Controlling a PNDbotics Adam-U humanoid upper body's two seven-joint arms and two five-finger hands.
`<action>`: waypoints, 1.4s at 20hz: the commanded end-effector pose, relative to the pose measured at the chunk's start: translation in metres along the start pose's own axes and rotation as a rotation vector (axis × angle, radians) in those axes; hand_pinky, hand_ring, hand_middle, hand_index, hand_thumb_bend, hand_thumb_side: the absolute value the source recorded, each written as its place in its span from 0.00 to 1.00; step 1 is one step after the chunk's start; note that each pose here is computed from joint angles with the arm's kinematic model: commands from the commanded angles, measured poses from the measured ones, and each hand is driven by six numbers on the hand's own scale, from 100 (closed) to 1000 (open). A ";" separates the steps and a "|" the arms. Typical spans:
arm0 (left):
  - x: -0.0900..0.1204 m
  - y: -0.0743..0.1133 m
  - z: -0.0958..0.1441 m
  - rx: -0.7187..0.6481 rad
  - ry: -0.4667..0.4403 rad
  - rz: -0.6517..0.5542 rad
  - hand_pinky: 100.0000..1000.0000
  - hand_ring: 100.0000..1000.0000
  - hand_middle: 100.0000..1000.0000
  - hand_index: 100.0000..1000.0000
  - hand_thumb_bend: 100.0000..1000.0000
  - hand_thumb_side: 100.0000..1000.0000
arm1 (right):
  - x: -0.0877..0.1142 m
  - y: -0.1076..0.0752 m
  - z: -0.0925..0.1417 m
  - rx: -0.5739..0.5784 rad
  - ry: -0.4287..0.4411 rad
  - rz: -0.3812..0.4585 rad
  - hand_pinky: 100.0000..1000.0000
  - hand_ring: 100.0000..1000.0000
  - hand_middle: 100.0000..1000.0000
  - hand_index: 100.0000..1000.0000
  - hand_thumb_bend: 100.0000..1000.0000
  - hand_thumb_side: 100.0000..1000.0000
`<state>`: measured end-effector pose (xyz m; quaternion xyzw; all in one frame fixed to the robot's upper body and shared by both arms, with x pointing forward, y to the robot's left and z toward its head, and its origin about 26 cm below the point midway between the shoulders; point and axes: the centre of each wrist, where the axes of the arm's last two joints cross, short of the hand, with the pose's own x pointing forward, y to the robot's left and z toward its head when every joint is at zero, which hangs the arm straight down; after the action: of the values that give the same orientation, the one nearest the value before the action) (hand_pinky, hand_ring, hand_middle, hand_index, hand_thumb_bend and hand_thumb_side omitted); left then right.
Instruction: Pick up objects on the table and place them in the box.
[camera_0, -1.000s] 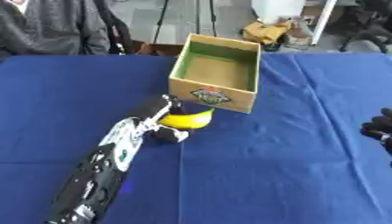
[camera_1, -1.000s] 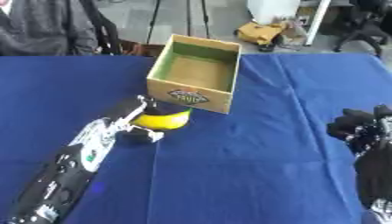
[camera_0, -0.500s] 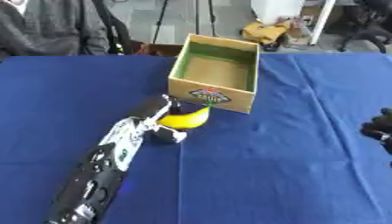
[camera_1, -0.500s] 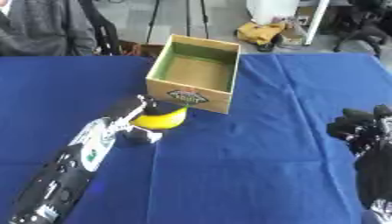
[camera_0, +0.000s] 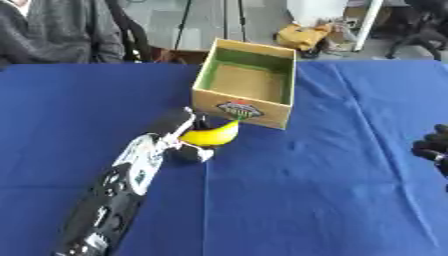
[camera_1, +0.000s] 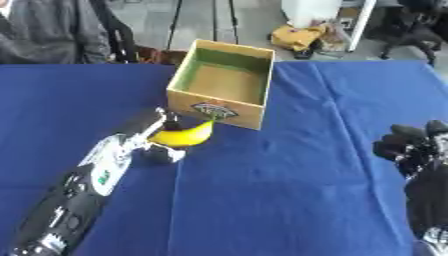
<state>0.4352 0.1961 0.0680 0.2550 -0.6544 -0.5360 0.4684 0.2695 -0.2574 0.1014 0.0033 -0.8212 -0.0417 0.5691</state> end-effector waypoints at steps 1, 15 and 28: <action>0.002 0.021 -0.001 0.034 -0.019 -0.022 0.64 0.55 0.53 0.49 0.00 0.19 | 0.005 0.000 -0.003 0.007 -0.025 0.004 0.65 0.57 0.50 0.63 0.00 0.89; 0.026 0.094 -0.008 0.145 -0.123 -0.085 0.64 0.55 0.52 0.50 0.00 0.16 | 0.004 0.000 -0.003 0.008 -0.021 0.005 0.65 0.57 0.50 0.63 0.00 0.89; 0.028 0.124 -0.032 0.243 -0.085 -0.212 0.66 0.55 0.51 0.52 0.04 0.12 | 0.004 0.008 -0.004 0.051 -0.014 -0.011 0.65 0.57 0.50 0.63 0.00 0.90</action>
<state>0.4691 0.1892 0.1771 0.3329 -0.6977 -0.5207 0.3623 0.2711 -0.2505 0.1006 0.0182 -0.8189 -0.0314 0.5728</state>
